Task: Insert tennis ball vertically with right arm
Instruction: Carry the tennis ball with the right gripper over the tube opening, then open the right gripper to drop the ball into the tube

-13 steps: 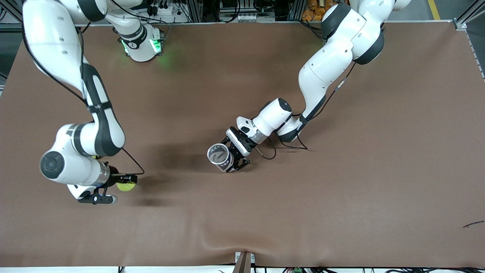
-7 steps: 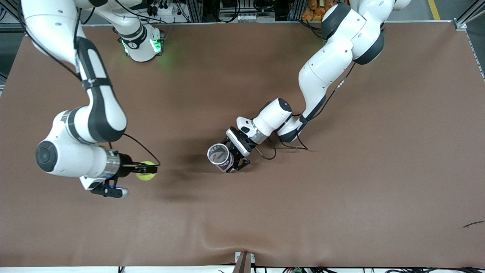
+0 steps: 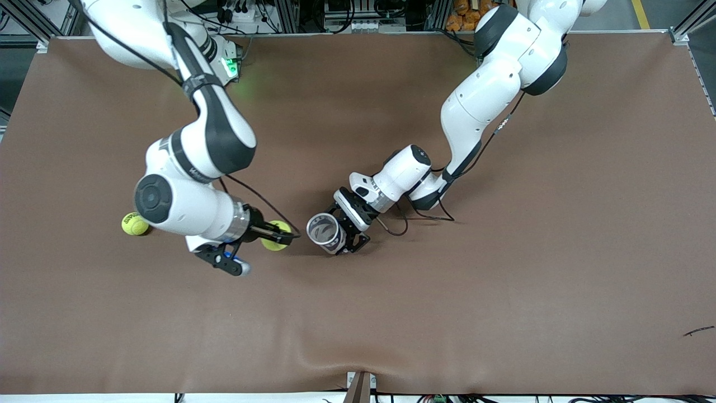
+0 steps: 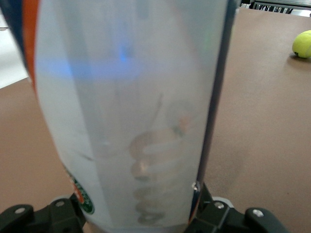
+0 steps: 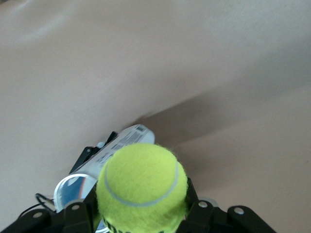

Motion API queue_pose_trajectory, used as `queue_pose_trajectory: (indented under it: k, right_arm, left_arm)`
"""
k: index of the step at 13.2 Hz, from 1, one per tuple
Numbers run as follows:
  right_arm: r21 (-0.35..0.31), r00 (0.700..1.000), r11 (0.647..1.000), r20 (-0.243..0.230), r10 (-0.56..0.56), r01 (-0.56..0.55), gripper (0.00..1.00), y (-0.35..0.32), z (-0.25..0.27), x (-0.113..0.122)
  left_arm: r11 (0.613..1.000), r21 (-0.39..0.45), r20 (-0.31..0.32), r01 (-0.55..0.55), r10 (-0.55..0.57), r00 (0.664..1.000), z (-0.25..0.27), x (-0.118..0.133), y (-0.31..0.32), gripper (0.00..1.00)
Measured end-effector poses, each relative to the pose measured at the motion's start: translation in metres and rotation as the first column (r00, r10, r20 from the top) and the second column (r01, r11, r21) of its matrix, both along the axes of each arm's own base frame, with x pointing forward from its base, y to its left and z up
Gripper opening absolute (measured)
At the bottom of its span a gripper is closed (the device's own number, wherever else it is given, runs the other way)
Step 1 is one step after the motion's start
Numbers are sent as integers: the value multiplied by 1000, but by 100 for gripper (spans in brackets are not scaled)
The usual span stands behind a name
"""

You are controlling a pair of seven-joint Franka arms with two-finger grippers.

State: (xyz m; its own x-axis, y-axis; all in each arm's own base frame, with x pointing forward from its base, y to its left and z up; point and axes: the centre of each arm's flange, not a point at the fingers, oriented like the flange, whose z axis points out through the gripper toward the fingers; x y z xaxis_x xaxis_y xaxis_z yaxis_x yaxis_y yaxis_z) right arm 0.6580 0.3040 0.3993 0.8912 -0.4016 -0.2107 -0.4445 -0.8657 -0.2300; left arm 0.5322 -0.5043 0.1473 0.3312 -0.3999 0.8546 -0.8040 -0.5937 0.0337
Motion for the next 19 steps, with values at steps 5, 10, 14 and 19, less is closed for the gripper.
queue_pose_trajectory:
  k: [5,10,14,19]
  right_arm:
    - [23,994,994,21,-103,103,67,48,3,-14]
    - [27,991,991,22,-129,129,67,96,-10,-34]
    - [23,990,990,27,-141,140,100,89,-9,-29]
    - [11,989,990,45,-138,138,100,27,0,3]
  left_arm:
    - [1000,-1,1,-1,1,1000,1,1,0,85]
    - [1000,-3,4,-2,2,1000,2,2,0,85]
    - [1000,-4,6,-3,3,1000,3,2,0,85]
    - [1000,-5,7,-3,3,1000,3,3,0,85]
